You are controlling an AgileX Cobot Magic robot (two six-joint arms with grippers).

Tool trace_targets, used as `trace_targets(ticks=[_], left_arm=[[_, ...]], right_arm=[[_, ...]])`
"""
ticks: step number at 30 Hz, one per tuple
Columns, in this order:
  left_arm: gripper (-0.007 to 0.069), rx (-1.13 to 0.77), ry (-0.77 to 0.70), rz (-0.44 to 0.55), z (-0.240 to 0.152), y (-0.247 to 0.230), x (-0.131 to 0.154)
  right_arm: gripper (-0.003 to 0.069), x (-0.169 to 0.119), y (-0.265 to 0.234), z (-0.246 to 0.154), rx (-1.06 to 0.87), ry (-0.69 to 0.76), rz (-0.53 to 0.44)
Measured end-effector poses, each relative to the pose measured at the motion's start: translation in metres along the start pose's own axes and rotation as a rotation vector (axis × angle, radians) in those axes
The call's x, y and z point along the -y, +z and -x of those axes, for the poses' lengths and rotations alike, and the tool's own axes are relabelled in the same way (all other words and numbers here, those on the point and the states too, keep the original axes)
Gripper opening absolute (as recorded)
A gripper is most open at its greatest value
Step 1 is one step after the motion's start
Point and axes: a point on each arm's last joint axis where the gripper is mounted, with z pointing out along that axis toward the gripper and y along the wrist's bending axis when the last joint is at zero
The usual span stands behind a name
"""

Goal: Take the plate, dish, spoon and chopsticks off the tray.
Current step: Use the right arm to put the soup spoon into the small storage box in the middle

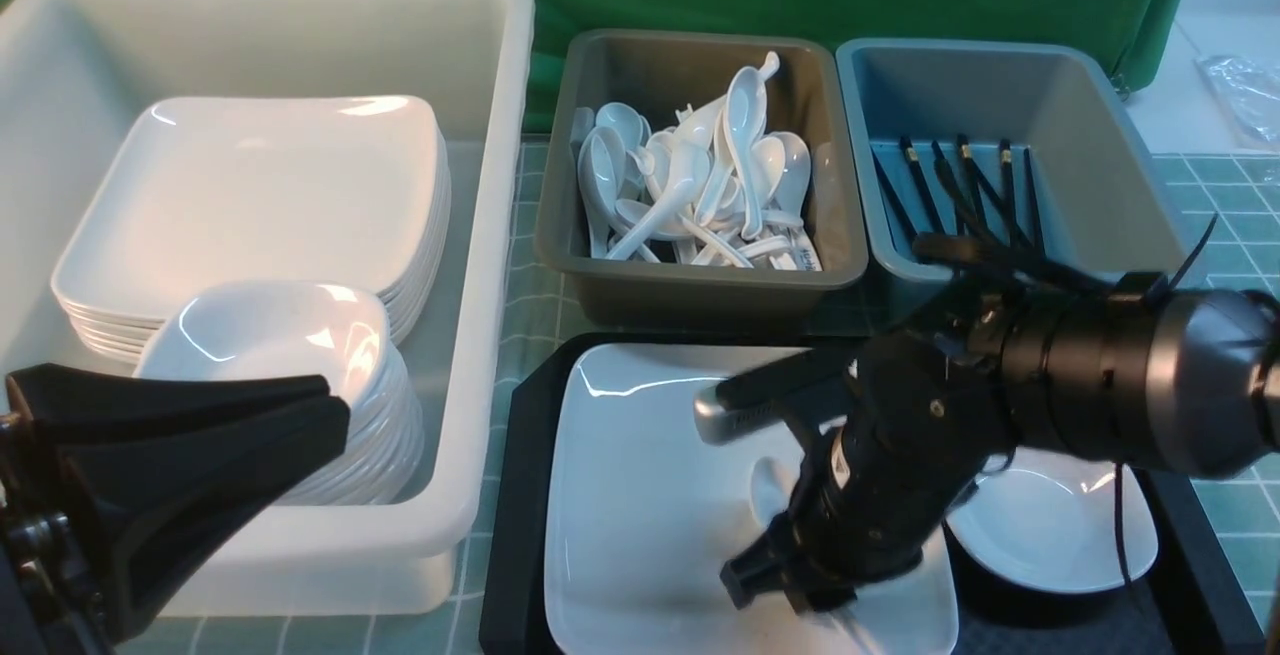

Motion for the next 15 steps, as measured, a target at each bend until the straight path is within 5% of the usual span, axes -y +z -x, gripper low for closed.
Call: trace_targets(ticks=[4, 9, 15], left_arm=[[0.0018, 0.010, 0.000, 0.009, 0.001, 0.000, -0.001], [0.0018, 0.031, 0.000, 0.029, 0.003, 0.000, -0.003], [0.0018, 0.035, 0.000, 0.033, 0.003, 0.000, -0.003]], right_arm=[[0.0218, 0.009, -0.044, 0.034, 0.200, 0.015, 0.028], [0.0218, 0.065, -0.090, 0.106, 0.567, 0.135, 0.000], [0.0258, 0.127, -0.073, 0.175, 0.759, 0.249, -0.053]])
